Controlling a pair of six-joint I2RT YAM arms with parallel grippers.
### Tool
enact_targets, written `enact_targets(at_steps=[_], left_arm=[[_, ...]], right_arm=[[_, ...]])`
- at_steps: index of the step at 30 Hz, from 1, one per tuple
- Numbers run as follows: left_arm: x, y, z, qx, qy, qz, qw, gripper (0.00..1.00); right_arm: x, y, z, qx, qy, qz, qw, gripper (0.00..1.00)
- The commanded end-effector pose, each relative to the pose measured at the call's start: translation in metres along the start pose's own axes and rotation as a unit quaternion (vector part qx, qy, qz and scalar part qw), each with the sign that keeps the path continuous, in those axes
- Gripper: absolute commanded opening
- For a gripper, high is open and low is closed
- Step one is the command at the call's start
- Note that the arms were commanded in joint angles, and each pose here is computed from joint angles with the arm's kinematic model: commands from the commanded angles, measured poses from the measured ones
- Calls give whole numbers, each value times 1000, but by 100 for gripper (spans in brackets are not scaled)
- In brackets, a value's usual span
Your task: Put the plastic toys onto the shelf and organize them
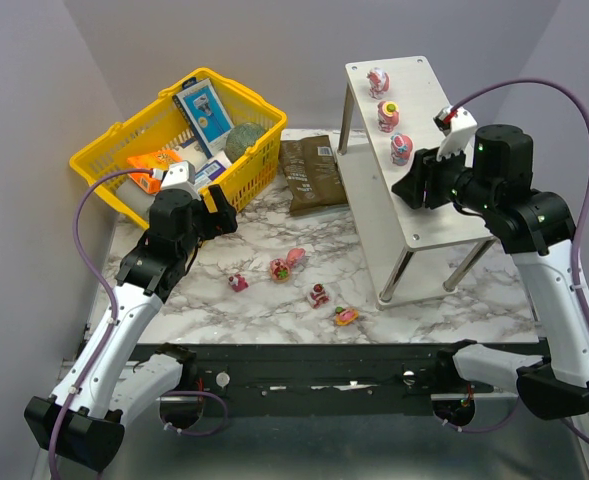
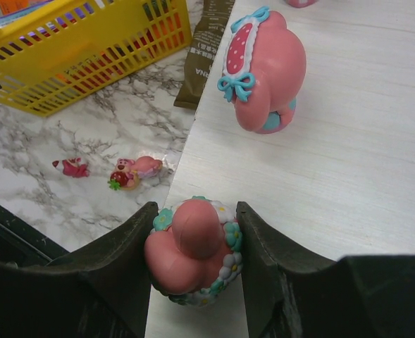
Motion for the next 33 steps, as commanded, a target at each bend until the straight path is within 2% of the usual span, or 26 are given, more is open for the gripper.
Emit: enact_targets(at_steps=[1, 12, 18, 33], left_arm=[[1, 0, -3, 9, -1, 2, 1000, 99], [1, -2, -3, 6, -2, 5, 1000, 99], [-1, -2, -4, 5, -4, 4, 1000, 99], [-1, -3, -5, 6, -4, 4, 1000, 99]], right_arm=[[2, -3, -1, -13, 18, -2, 1000, 48], [10, -12, -5, -12, 52, -8, 999, 50], [10, -12, -5, -11, 54, -13, 998, 54], [-4, 4, -3, -9, 57, -40, 998, 92]])
Point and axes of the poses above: each gripper's point midway between its finger pads, its own y axis back along the fingers, its own z axis along the line the jaws close on, x = y × z, the point moved 4 cm from there along y, back along the fingers, and after that the axes turned 15 degrees about y, right-handed, at the moved point
